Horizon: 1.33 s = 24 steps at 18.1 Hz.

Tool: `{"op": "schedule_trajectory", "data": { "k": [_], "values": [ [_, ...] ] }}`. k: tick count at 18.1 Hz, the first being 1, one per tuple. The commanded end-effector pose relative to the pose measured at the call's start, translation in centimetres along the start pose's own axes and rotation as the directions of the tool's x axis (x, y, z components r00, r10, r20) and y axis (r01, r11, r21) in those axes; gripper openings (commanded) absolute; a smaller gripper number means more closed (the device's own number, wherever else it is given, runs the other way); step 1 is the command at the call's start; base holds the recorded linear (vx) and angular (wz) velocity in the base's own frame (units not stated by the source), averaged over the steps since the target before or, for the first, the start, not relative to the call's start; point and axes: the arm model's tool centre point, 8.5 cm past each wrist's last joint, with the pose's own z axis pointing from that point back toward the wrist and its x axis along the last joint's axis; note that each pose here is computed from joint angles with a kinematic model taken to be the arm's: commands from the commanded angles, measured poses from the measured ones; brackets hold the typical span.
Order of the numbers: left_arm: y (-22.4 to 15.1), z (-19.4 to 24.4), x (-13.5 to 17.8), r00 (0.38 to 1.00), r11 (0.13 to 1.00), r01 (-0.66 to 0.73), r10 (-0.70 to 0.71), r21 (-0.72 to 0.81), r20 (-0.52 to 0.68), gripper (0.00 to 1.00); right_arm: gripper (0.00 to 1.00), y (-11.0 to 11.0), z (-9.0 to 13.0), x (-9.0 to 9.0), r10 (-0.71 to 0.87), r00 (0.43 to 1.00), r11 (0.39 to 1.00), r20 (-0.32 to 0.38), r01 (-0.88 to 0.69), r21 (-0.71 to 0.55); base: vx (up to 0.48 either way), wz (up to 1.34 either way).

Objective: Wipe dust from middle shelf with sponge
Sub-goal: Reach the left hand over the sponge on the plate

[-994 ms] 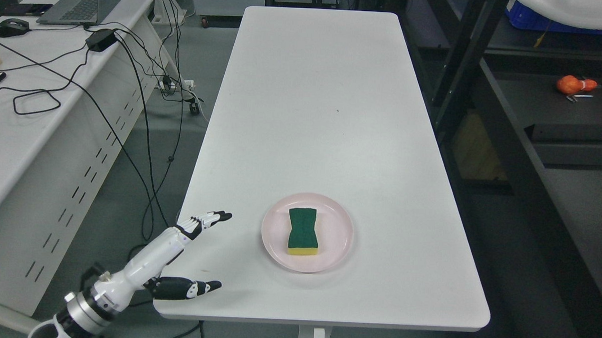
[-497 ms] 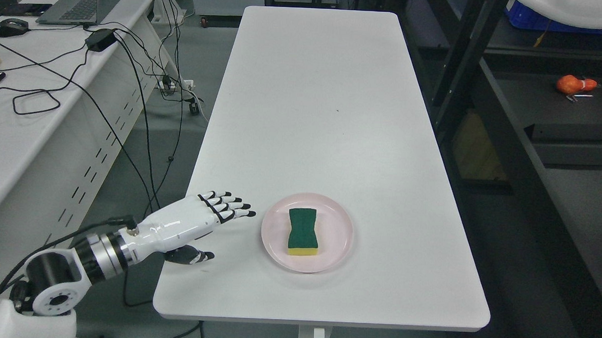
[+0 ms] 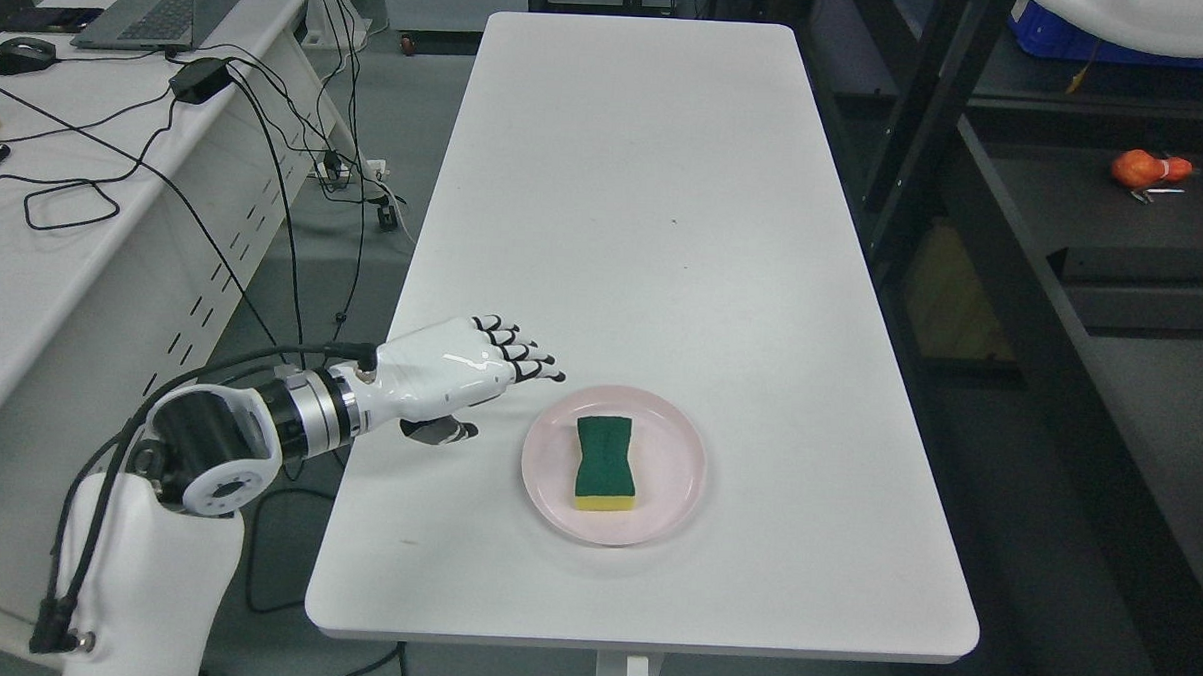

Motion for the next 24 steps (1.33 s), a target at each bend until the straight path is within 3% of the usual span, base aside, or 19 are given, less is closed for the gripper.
{"op": "schedule_trajectory", "data": {
  "k": [1,10,17,24],
  "values": [
    [-0.8,-7.6,5.6,0.985,0.995,0.024,-0.007,-0.098,0.172,0.80,1.00,-1.0,-0.1,0.2,0.003,0.999,1.000,-0.051,-0.004,-0.014,0.000,0.00],
    [-2.8,-9.3,8.1,0.972,0.990,-0.015,0.046,-0.138,0.231,0.77,1.00,-1.0,-0.1,0.2,0.003,0.999,1.000,-0.051,-0.004,-0.014,0.000,0.00],
    [-3.9,-8.6,6.5,0.981,0.987,-0.061,0.086,-0.147,0.176,0.76,1.00,-1.0,-0.1,0.2,0.003,0.999,1.000,-0.051,-0.004,-0.014,0.000,0.00],
    [-3.9,-6.9,4.3,0.978,0.984,-0.156,0.166,-0.085,0.126,0.32,1.00,-1.0,-0.1,0.2,0.003,0.999,1.000,-0.051,-0.004,-0.014,0.000,0.00]
  ]
}}
